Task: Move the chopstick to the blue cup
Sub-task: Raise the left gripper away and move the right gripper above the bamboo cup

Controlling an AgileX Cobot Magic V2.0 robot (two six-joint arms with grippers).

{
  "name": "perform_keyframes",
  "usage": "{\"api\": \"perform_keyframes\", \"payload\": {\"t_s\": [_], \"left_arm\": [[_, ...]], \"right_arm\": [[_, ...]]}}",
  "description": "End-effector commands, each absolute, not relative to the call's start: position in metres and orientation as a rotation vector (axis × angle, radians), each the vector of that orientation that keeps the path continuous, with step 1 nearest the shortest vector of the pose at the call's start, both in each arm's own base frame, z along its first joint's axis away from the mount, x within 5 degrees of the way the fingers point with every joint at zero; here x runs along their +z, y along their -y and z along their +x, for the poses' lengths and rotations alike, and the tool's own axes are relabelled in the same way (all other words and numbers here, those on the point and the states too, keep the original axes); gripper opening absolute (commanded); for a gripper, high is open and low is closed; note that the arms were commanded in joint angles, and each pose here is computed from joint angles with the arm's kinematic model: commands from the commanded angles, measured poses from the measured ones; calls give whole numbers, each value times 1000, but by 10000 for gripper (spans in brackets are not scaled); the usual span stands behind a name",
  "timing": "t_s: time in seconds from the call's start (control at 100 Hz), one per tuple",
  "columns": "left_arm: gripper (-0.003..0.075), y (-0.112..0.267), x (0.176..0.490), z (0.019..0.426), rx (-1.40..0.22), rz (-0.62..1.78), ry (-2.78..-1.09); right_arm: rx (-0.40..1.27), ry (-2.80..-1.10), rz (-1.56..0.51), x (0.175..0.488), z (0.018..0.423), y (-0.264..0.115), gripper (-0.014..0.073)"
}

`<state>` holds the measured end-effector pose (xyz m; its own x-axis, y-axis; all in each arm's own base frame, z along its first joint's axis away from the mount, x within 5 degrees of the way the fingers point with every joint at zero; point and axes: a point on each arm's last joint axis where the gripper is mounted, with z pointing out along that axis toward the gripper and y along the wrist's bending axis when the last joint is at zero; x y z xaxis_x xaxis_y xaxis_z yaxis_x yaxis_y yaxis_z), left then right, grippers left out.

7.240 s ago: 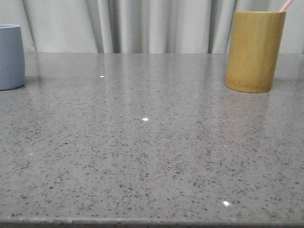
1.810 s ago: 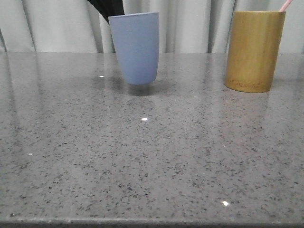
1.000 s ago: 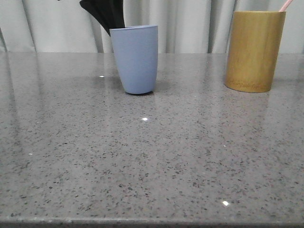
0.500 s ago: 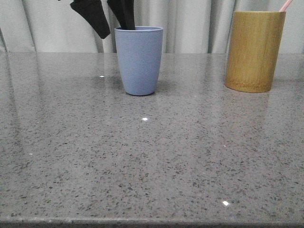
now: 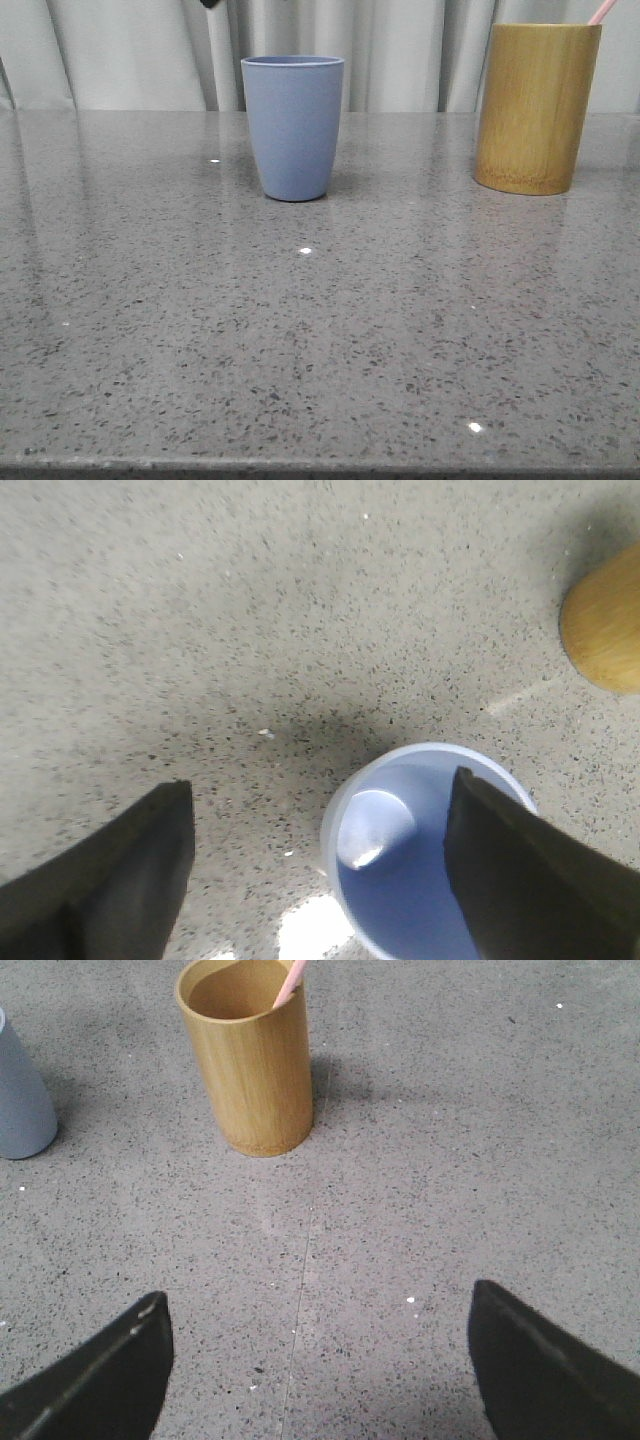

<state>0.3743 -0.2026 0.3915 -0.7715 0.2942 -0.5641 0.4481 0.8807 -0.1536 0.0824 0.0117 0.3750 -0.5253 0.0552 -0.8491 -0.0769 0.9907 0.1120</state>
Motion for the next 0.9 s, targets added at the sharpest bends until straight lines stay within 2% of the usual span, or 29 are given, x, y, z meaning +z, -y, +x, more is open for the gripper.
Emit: {"api": "perform_keyframes", "payload": {"t_s": [0.0,0.17,0.33,0.71,0.89], "left_arm": [[506,189,443,345,-392,510,-2375],[506,171,468,326,-329,484,-2313],[506,146,473,313,-265,432,-2320],[505,55,449,278,-114,178,-2394],[505,25,420,244,-66,69,-2404]], "right_arm": [[165,-2024,-7,390,87,-11,602],[165,-2024,-7,390,87,-11,602],[165,-2024,-7,390,87,-11,602],[165,-2024,-7,390,87,-11,602],[165,-2024,-7,390,87,-11,602]]}}
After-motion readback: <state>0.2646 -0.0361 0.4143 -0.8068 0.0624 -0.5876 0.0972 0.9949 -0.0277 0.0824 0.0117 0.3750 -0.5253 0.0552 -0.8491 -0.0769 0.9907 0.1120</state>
